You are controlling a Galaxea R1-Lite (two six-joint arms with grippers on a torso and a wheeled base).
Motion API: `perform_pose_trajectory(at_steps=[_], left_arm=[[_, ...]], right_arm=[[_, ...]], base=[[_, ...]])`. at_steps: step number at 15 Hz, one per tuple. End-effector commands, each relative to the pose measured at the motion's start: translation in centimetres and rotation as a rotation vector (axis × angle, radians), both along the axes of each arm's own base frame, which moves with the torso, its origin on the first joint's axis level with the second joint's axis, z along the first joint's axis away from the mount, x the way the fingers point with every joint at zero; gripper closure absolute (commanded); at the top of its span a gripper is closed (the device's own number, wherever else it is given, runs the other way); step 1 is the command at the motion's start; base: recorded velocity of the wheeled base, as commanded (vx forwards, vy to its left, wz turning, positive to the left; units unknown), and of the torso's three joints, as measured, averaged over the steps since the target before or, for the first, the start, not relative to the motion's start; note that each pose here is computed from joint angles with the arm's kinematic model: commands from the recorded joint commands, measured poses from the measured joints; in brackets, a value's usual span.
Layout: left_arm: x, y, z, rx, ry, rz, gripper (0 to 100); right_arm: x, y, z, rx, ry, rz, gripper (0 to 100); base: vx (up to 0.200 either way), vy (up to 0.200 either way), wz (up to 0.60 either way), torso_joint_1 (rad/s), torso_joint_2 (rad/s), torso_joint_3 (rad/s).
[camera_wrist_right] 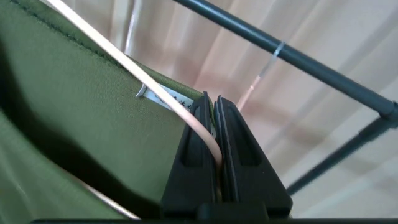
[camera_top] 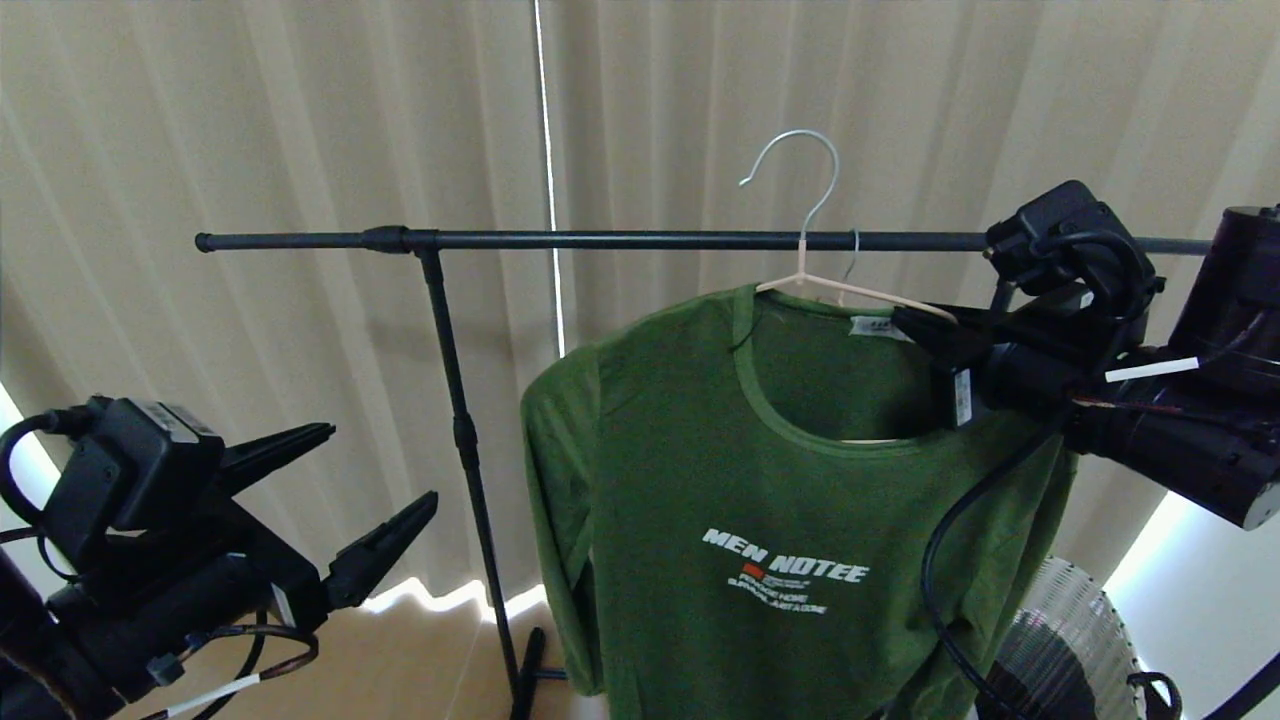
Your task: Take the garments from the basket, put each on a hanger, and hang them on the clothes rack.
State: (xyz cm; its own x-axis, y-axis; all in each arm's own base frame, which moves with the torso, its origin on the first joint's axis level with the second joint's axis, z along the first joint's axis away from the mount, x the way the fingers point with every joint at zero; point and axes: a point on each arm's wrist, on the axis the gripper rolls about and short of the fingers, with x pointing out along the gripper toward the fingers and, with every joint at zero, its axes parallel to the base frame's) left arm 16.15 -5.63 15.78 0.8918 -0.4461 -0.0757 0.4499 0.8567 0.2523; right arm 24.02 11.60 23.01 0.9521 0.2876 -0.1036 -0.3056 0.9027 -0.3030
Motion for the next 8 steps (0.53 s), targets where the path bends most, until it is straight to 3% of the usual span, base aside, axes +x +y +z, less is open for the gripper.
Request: perform_pose_trajectory(at_steps=[1,3,8], left_arm=[[-1.3,0.0,2.5,-0.059,-0.017,-0.025,0],[-1.8,0.0,3.4,-0.086,0.043,-0.028,0],[-2.0,0.1,3.0,-0.082,0.072,-0.023,0]], right_arm=[[0.2,-0.5,-0.1,-0.004,0.009,-0.020,100],[0.3,-0.9,-0.3,-0.010,0.018,-0.038,100],[-0.6,-2.0,-1.6,-0.059,0.112,-0.096,100]], base=[[0.000,0.000,0.00,0.000,0.00,0.000],[0.000,0.000,0.00,0.000,0.00,0.000],[0.000,0.000,0.00,0.000,0.00,0.000]])
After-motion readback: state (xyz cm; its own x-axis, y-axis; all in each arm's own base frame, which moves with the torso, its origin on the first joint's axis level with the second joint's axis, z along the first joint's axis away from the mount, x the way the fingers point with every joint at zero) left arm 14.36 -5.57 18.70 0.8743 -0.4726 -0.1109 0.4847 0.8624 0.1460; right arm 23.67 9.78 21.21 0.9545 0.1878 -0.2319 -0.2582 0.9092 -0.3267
